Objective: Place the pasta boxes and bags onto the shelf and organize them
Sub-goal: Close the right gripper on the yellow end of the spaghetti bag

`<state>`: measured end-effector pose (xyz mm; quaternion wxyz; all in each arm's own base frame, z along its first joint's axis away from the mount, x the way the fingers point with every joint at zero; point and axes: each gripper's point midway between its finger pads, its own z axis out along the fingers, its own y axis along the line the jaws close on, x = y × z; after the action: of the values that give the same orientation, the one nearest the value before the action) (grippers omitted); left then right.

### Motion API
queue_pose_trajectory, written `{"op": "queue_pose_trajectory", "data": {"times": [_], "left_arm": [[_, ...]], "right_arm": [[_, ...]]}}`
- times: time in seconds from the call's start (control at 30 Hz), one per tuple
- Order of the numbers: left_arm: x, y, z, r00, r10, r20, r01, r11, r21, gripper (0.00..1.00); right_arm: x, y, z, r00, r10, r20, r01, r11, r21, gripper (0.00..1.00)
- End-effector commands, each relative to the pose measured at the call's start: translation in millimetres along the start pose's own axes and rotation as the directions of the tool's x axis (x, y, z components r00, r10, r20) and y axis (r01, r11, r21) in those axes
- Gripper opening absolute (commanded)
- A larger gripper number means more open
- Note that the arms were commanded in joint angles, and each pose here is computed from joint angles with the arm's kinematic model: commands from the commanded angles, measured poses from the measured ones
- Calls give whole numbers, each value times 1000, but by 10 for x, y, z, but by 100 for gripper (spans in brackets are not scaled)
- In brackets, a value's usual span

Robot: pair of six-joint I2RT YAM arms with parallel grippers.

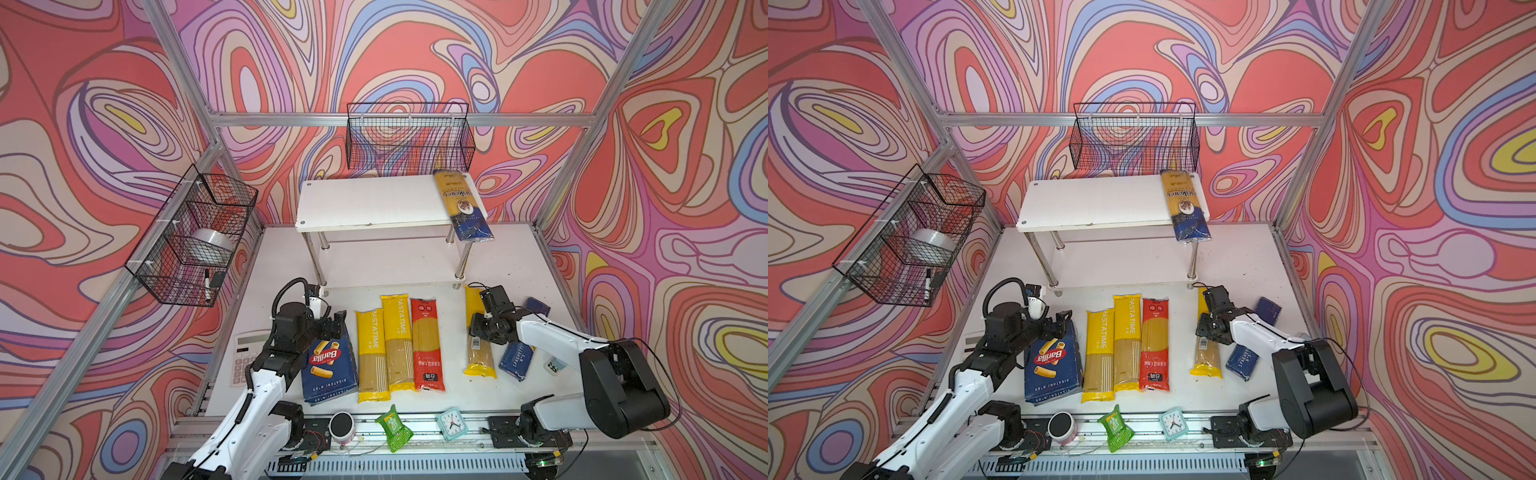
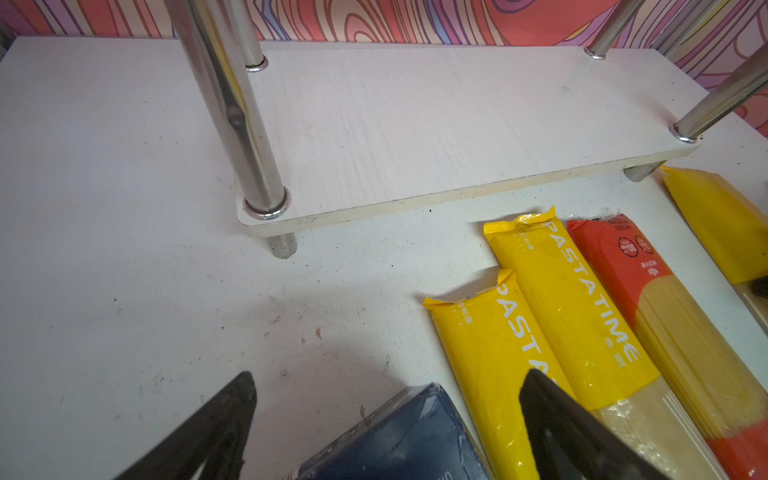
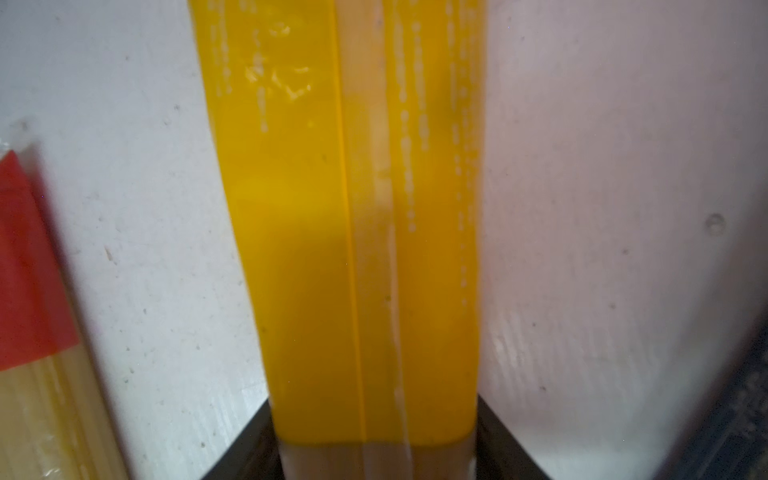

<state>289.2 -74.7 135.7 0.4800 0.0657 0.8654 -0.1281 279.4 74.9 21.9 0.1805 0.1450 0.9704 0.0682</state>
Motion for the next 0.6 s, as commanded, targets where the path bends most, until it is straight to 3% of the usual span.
{"op": "queue_pose_trajectory", "data": {"times": [0.0,0.57], "left_arm": [[-72,-32,-7,999,22,25,-22,1000,12,100],[-72,-30,-6,999,22,24,-22,1000,11,100]], "right_arm": [[238,-26,89,996,-5,-86,4,1000,-12,57],[178,91,76,998,7,-56,-11,997,-77,34]]}}
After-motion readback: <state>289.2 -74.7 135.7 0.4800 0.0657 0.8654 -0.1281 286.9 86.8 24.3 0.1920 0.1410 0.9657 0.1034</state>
